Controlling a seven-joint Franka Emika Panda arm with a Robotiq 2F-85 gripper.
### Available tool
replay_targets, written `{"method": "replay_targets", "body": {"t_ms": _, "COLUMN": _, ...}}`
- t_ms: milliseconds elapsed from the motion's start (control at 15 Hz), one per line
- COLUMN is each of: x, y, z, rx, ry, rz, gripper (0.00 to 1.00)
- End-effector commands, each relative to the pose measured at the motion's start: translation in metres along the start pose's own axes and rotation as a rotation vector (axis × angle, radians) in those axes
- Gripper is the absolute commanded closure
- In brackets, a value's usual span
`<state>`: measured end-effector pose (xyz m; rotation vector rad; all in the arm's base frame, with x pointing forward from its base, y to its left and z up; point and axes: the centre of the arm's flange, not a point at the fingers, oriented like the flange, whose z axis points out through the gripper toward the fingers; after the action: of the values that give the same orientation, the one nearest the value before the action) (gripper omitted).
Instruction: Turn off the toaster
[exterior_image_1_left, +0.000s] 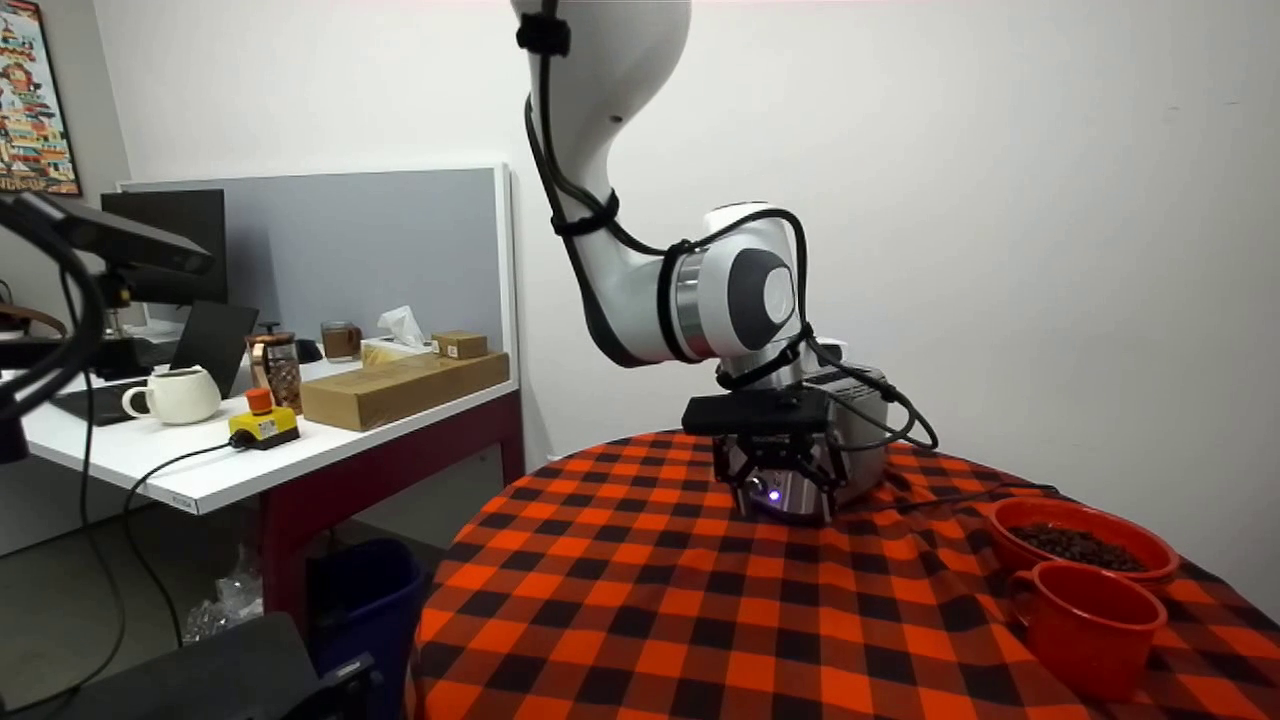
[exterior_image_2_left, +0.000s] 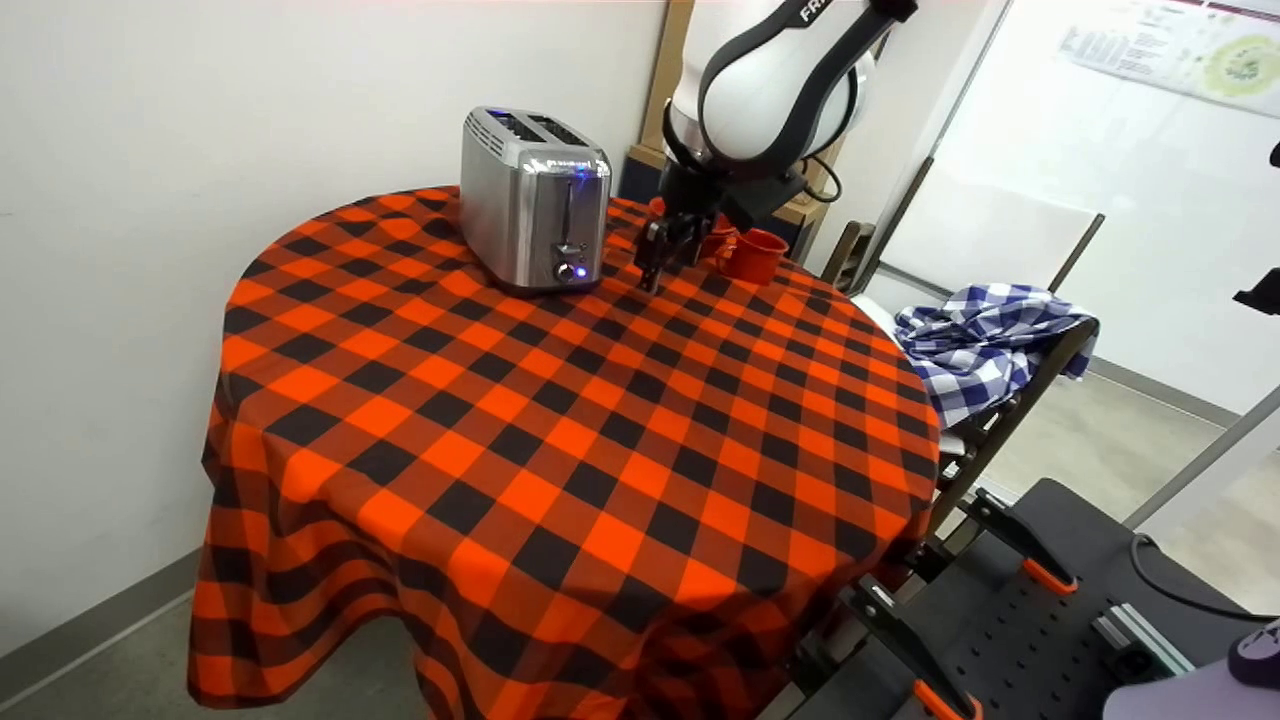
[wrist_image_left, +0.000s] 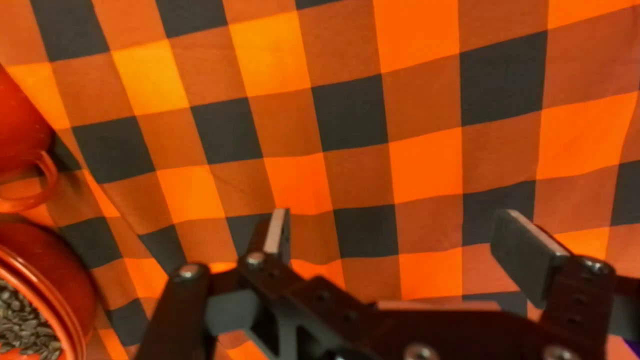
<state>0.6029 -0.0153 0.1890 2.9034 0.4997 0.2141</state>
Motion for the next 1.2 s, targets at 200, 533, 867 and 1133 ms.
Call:
{"method": "replay_targets", "body": {"t_ms": 200, "x": -0.001, "y": -0.005, "z": 0.018, "rx": 0.006, "ry": 0.151, "rz": 0.013, "gripper": 0.00}}
{"method": "replay_targets", "body": {"t_ms": 533, "x": 0.010, "y": -0.013, "z": 0.025, "rx": 0.024, "ry": 0.221, "rz": 0.044, "gripper": 0.00}}
{"method": "replay_targets", "body": {"t_ms": 867, "x": 0.020, "y": -0.019, "z": 0.034, "rx": 0.005, "ry": 0.249, "rz": 0.047, "gripper": 0.00}}
{"method": "replay_targets", "body": {"t_ms": 1133, "x": 0.028, "y": -0.016, "z": 0.041, "rx": -0.022, "ry": 0.273, "rz": 0.057, "gripper": 0.00}}
